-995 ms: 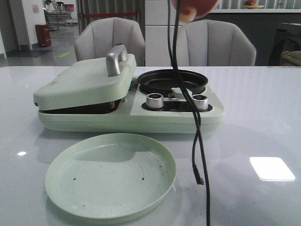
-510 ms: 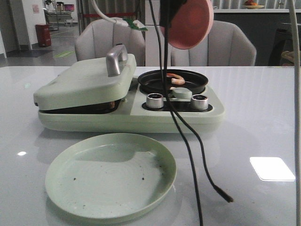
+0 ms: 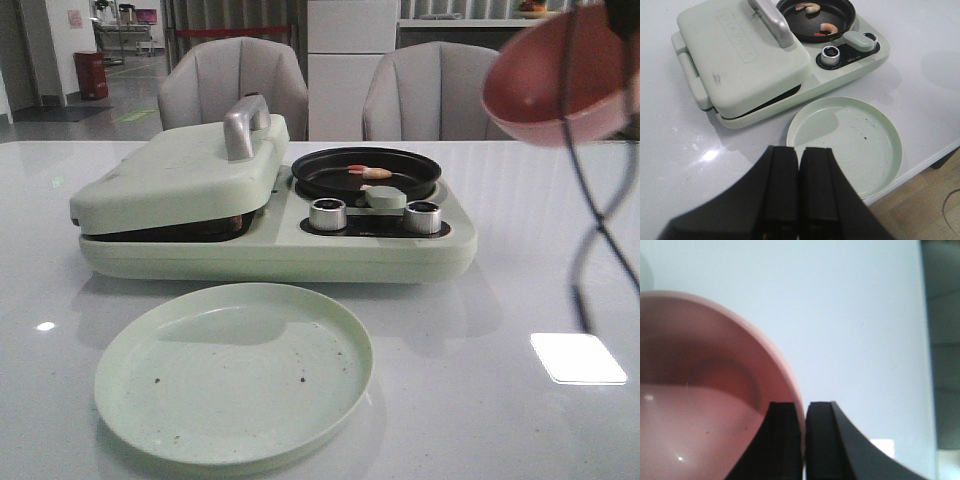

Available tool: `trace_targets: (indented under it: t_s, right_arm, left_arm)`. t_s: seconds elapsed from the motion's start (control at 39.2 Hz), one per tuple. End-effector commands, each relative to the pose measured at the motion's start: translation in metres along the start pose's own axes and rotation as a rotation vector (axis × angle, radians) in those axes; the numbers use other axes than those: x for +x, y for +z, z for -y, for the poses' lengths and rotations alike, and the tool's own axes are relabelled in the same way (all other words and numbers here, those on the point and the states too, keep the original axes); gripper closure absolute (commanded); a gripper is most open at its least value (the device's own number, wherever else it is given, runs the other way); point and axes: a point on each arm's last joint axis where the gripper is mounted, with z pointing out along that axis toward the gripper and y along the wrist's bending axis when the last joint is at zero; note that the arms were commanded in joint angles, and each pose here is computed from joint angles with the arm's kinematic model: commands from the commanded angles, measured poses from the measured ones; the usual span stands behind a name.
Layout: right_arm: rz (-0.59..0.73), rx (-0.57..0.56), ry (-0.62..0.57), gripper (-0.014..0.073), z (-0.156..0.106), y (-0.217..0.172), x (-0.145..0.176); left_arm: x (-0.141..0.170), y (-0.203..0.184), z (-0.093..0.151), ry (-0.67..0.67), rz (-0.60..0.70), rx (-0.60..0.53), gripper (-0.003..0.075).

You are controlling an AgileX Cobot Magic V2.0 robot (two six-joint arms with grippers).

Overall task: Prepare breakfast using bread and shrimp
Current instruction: 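Carry the empty pink bowl back toward its spot with the right gripper, then set the pink bowl down on the table and release it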

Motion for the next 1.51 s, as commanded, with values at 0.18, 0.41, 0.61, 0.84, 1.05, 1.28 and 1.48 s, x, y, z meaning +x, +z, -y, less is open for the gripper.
trace_targets:
  t_s: [0.18,0.41,0.61,0.84,1.05,1.28,1.48]
  right_arm:
    - [-0.134,-0.333,0.271,0.0547,0.059,0.06,0.077]
    - [-0.147,-0.327,0.336,0.0547,0.056,0.092,0.11]
    - [-0.095,-0.315,0.346,0.0547,0.05,0.103,0.119]
    - [-0.064,-0.309,0.348,0.0426,0.051,0.104,0.116]
    - [-0.059,-0.306,0.342,0.0175,0.051,0.105,0.115]
    - [0.001,-0.301,0.337,0.0151,0.059,0.08,0.105]
    - [0.189,-0.324,0.256,0.0151,0.055,-0.002,0.101]
  left_arm:
    - [-0.014,-0.005,0.0,-0.009,0.101,-0.008,0.0619]
    - [-0.014,-0.005,0.0,-0.011,0.102,-0.007,0.0619]
    - [-0.014,-0.005,0.0,-0.011,0.102,-0.007,0.0619]
    - [-0.014,-0.005,0.0,-0.011,0.102,-0.007,0.0619]
    - [-0.014,-0.005,0.0,-0.013,0.102,-0.005,0.0619]
    - [-0.013,-0.005,0.0,-0.013,0.099,-0.003,0.0619]
    - [-0.013,-0.005,0.0,-0.013,0.097,-0.003,0.0619]
